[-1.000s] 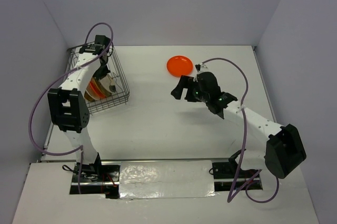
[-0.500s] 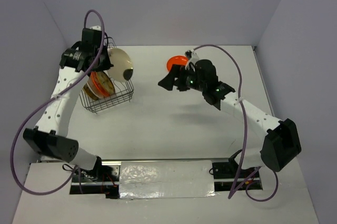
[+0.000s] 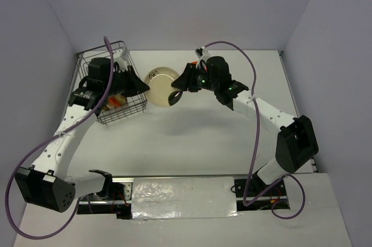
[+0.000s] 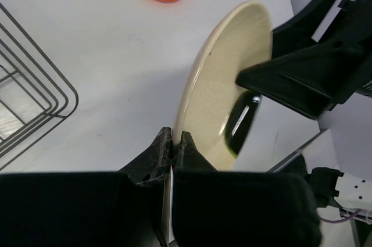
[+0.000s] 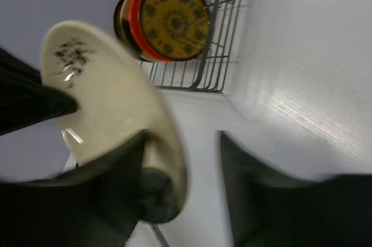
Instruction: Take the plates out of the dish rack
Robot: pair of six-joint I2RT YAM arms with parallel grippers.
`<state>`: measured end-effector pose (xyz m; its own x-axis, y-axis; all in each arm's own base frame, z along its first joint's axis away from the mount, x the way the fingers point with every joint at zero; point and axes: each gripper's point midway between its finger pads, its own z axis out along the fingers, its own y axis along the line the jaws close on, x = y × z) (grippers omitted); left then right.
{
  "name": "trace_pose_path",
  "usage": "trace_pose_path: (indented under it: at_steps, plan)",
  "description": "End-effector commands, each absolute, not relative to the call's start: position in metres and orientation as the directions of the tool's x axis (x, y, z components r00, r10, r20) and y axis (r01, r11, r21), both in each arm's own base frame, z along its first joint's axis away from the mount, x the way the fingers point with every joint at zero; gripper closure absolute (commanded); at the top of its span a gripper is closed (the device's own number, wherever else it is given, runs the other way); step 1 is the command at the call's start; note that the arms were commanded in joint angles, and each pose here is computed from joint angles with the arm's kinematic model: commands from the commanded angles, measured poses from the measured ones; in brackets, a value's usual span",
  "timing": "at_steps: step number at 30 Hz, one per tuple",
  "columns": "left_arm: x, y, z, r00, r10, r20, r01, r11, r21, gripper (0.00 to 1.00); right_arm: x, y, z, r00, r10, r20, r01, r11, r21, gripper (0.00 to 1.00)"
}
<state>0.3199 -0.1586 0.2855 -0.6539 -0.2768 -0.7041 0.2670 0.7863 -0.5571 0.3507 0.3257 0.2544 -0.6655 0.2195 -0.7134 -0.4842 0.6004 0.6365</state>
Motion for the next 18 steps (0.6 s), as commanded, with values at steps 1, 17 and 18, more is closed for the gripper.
trace_pose_path:
  at_steps: [1, 17, 18]
  plan:
    - [0.322, -0.18, 0.324, -0.581, -0.313, -0.752, 0.423, 0.673, -0.607, 0.96, 0.335, 0.329, 0.267, -0.658, 0.213, -0.722, -0.559, 0.503, 0.659, 0.62]
    - [0.341, -0.043, 0.274, -0.566, -0.297, -0.769, -0.265, 0.949, -0.171, 0.0, 0.381, 0.187, 0.123, -0.684, 0.439, -0.582, -0.073, 0.752, 0.655, 1.0]
    - [0.342, -0.042, 0.281, -0.556, -0.297, -0.777, -0.266, 0.948, -0.172, 0.0, 0.386, 0.183, 0.107, -0.698, 0.422, -0.579, -0.06, 0.771, 0.634, 1.0]
